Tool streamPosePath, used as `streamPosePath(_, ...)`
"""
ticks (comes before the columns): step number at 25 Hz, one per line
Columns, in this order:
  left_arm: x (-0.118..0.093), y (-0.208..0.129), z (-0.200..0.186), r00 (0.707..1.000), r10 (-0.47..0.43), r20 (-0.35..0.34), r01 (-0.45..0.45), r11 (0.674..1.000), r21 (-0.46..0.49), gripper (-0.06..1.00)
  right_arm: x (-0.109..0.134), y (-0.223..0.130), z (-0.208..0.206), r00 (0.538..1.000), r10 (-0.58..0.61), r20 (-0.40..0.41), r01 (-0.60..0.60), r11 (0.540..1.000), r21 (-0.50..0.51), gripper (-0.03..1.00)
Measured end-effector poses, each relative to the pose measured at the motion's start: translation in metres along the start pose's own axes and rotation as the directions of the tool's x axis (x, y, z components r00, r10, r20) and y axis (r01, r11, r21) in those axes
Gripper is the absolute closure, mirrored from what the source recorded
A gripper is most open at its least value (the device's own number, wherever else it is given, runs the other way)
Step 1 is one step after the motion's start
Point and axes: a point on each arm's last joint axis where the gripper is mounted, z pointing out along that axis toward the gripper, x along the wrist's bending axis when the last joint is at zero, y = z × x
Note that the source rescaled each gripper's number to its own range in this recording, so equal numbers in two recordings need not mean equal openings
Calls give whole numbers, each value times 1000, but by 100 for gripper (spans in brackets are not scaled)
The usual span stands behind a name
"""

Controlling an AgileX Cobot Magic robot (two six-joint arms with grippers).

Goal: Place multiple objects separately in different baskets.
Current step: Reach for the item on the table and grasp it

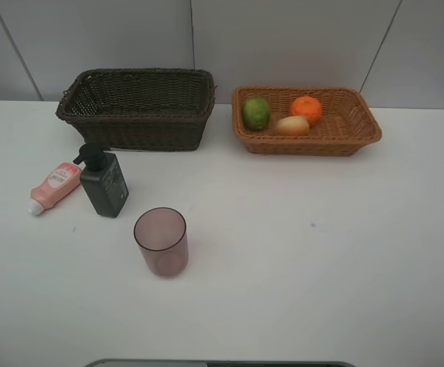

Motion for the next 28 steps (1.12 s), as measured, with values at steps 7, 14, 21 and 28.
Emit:
streamPosePath(7,1,9,13,999,24,-34,-20,994,105,-5,0,0,0,1000,0,0,0,1000,-1,16)
streamPosePath(14,-3,56,71,991,131,-24,-110,906,408,-5,0,0,0,1000,0,0,0,1000,-1,16)
streamPosePath(21,-13,113,139,989,149,17,-135,841,524,-5,0,0,0,1000,0,0,0,1000,-1,16)
streamPosePath(28,-35,134,203,991,111,75,-133,766,629,-5,0,0,0,1000,0,0,0,1000,-1,16)
